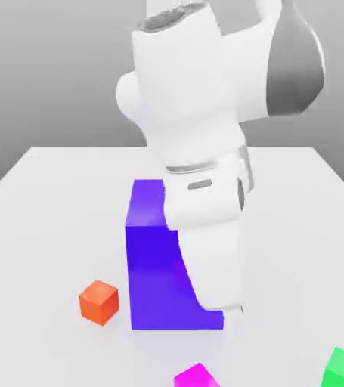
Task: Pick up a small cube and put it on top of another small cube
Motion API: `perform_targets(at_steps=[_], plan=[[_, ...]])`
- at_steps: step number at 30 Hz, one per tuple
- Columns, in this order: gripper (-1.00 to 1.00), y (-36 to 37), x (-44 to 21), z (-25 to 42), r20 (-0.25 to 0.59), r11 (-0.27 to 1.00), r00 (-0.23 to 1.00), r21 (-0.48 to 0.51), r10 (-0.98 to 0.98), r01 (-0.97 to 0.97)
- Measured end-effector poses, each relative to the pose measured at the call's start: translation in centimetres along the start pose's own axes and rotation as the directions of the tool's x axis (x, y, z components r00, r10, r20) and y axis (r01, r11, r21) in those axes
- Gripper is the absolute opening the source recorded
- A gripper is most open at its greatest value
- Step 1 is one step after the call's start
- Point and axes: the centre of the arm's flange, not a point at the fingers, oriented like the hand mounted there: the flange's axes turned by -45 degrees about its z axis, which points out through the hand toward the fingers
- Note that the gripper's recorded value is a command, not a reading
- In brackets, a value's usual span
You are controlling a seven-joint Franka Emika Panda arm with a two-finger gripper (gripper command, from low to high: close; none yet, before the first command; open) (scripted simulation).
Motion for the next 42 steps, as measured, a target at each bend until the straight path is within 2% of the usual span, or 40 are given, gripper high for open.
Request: perform_targets(at_steps=[8, 16, 20, 21, 28, 32, 42], plan=[[0.0, -1.0, -1.6, 6.3, 0.072, 0.958, 0.958, 0.09, -0.279, 0.272], [0.0, -2.2, -3.5, 10.7, 0.127, 0.828, 0.824, 0.2, -0.552, 0.524], [0.0, -2.5, -4.6, 15.2, 0.134, 0.805, 0.8, 0.213, -0.585, 0.553], [-1.0, -2.7, -4.9, 16.6, 0.133, 0.805, 0.8, 0.215, -0.585, 0.553], [-1.0, -2.8, -5.0, 16.9, 0.132, 0.804, 0.8, 0.216, -0.586, 0.554], [-1.0, -2.4, -3.9, 12.4, 0.132, 0.804, 0.8, 0.216, -0.586, 0.554], [-1.0, -4.1, 15.0, 11.3, 0.113, 0.764, 0.763, 0.226, -0.637, 0.605]])
